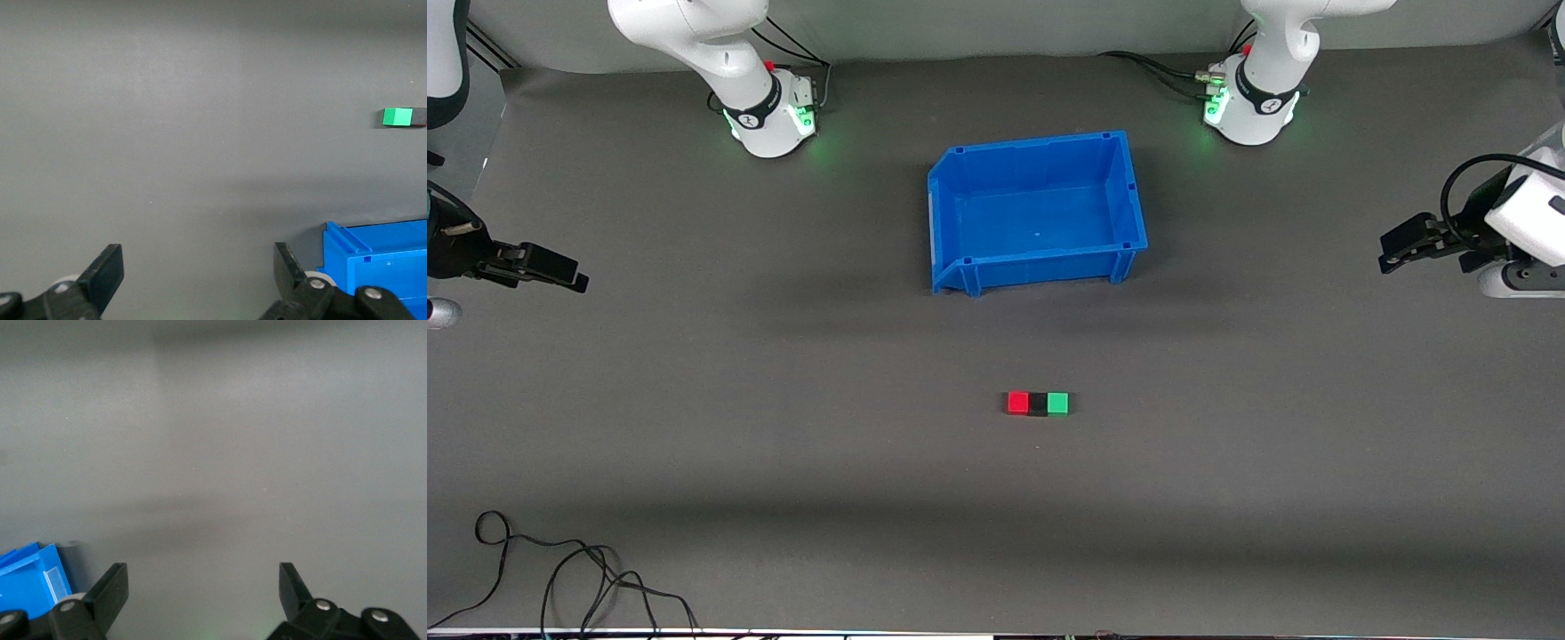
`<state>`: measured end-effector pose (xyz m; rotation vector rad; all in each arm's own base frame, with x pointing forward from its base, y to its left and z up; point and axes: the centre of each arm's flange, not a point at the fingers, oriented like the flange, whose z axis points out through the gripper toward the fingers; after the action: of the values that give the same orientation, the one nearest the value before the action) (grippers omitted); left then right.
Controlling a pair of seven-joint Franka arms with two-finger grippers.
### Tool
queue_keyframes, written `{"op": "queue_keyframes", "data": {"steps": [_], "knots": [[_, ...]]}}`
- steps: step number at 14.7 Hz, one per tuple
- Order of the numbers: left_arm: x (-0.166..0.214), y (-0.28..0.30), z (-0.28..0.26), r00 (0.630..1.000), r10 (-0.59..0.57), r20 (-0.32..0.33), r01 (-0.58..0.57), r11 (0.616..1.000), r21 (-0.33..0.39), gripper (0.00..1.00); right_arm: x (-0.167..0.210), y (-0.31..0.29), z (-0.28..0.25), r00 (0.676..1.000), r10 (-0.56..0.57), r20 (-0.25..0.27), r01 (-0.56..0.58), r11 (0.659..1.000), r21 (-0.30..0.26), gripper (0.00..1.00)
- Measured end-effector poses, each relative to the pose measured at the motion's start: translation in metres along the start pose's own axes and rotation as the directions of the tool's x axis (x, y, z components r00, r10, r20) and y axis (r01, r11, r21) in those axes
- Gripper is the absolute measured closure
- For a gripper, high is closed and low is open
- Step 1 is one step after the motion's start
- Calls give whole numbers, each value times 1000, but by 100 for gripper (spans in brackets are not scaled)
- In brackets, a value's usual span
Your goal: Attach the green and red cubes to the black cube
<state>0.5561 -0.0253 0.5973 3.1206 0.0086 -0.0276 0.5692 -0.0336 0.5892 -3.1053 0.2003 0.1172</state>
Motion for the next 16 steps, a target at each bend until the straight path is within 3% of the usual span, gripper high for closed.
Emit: {"op": "queue_keyframes", "data": {"steps": [6,16], "knots": [[-9,-5,-3,998,34,43,-34,999,2,0,0,2,1,1000,2,2,-2,1000,4,0],[-11,-3,-6,997,60,57,-61,998,21,0,-1,-5,-4,1000,-18,-19,18,999,-32,0]]}}
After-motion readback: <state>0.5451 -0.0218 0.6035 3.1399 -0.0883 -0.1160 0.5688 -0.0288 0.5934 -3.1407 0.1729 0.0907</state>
